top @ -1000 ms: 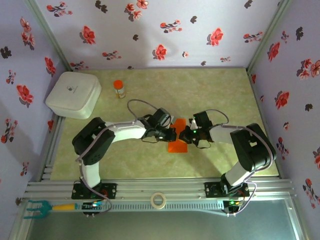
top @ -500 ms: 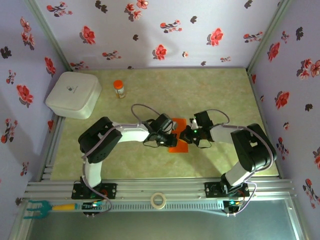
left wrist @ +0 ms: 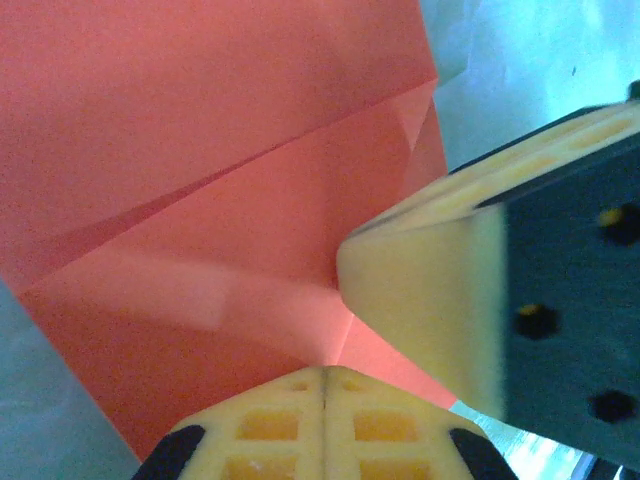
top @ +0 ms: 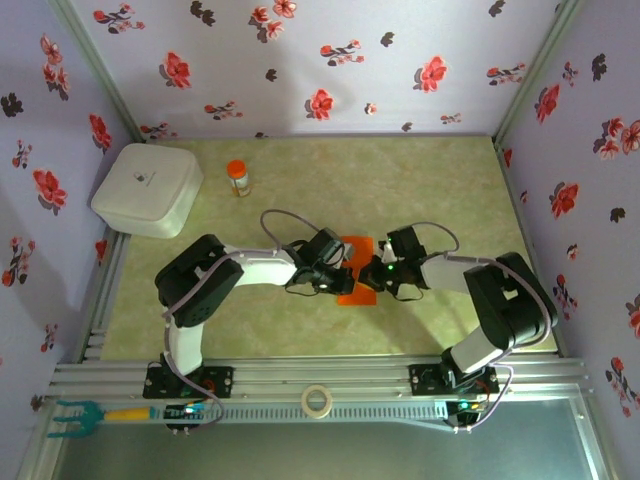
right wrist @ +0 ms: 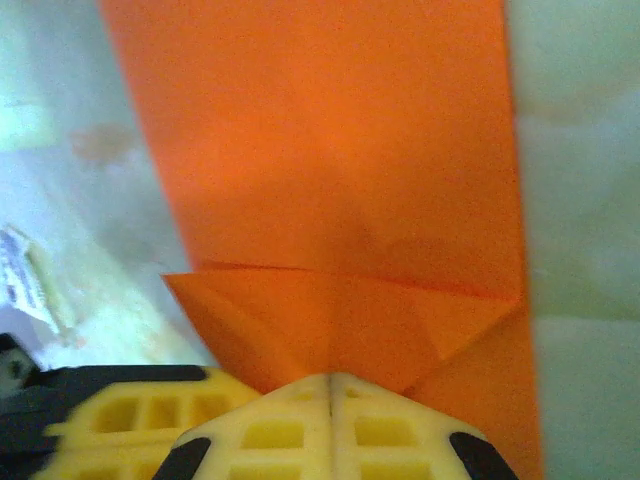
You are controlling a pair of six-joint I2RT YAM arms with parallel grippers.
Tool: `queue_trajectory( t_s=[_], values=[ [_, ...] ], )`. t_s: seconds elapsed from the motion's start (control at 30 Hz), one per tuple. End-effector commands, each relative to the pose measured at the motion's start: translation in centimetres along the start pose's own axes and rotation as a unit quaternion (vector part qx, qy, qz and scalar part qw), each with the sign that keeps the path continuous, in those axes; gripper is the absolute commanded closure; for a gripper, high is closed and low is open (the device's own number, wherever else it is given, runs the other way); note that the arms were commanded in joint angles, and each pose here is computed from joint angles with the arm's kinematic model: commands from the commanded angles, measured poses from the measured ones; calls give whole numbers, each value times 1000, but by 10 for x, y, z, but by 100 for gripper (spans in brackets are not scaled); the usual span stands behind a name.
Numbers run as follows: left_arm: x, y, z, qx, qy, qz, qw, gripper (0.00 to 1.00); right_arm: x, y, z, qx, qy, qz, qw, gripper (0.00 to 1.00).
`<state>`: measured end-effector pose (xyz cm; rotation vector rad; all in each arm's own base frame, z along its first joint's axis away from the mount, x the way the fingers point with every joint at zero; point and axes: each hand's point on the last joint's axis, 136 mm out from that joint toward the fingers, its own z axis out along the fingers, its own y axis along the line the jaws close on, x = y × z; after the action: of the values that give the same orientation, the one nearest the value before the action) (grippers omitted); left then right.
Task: Fold a paper plane with a square sheet of paper (pick it up from the middle)
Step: Fold the triangle a second time at the center of the table.
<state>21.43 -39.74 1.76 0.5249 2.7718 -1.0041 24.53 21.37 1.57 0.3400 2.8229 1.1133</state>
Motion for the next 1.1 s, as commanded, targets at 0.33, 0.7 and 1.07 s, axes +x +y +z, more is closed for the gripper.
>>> queue_trajectory(
  t_s=[0.33,0.7,1.07],
  values=[
    [46,37,15,-56,63,-35,996,100,-51,-25,-16,12,-57,45,997,100],
    [45,29,13,-45,51,-37,997,100,-66,-17,-45,-7,-104,52,993,97],
    [11,-10,-18,-30,-3,-16,999,100,-32,-9,-70,-21,-114,52,992,88]
  ],
)
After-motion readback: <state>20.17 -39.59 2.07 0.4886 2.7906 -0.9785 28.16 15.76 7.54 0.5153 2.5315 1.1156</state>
